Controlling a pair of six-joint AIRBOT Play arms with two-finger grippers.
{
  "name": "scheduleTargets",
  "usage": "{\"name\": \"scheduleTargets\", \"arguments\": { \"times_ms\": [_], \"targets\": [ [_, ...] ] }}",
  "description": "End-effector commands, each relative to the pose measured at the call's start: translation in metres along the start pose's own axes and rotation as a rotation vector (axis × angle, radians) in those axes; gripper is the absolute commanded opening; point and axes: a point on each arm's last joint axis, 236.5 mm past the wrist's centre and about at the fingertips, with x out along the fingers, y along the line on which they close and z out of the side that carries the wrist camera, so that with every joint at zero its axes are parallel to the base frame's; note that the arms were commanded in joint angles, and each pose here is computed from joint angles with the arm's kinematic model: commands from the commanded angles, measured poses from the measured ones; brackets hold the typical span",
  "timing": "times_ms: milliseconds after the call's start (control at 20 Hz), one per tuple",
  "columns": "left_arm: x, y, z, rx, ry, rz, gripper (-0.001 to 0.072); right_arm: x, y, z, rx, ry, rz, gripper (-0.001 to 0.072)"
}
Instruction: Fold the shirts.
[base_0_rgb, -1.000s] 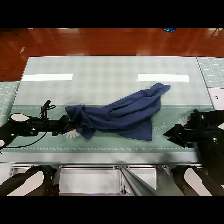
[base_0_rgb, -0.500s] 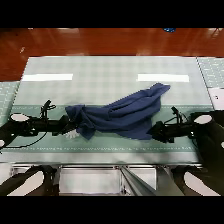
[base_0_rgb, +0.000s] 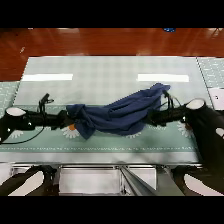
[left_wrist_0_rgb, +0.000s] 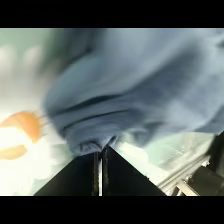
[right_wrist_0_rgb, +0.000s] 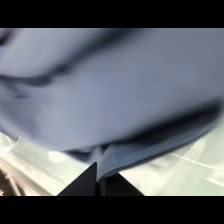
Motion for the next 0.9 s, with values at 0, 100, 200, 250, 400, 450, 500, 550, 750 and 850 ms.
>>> {"name": "scheduleTargets", "arguments": {
  "times_ms": [0, 100, 200, 250, 400, 450, 500, 550, 750, 850],
  "targets": [
    [-0.048, -0.069, 0.044, 0.198, -0.105, -0.057, 0.0018, -0.07, 0.068, 0.048, -0.206, -0.151, 0.015, 0.0027],
    [-0.106, -0.139, 0.084, 0.352, -0.282, -0.081, 0.0018, -0.161, 0.133, 0.092, -0.365, -0.392, -0.002, 0.0026],
    [-0.173, -0.215, 0.106, 0.522, -0.455, -0.109, 0.0018, -0.267, 0.203, 0.111, -0.525, -0.665, -0.034, 0.0027],
    [-0.21, -0.255, 0.108, 0.611, -0.545, -0.125, 0.0018, -0.317, 0.238, 0.105, -0.606, -0.786, -0.047, 0.0027],
    [-0.312, -0.346, 0.088, 0.807, -0.795, -0.154, 0.0018, -0.416, 0.317, 0.051, -0.831, -1.039, -0.091, 0.0027],
    [-0.34, -0.366, 0.075, 0.855, -0.866, -0.155, 0.0018, -0.435, 0.336, 0.028, -0.893, -1.097, -0.104, 0.0027],
    [-0.364, -0.382, 0.061, 0.903, -0.934, -0.149, 0.0018, -0.449, 0.351, 0.005, -0.939, -1.153, -0.101, 0.0027],
    [-0.386, -0.396, 0.044, 0.948, -1.001, -0.136, 0.0018, -0.459, 0.359, -0.013, -0.97, -1.199, -0.106, 0.0027],
    [-0.438, -0.411, -0.018, 1.039, -1.213, 0.008, 0.0018, -0.49, 0.36, -0.074, -1.02, -1.346, -0.228, 0.0027],
    [-0.457, -0.403, -0.043, 1.033, -1.31, 0.139, 0.0018, -0.503, 0.353, -0.097, -1.012, -1.41, -0.296, 0.0027]
  ]
}}
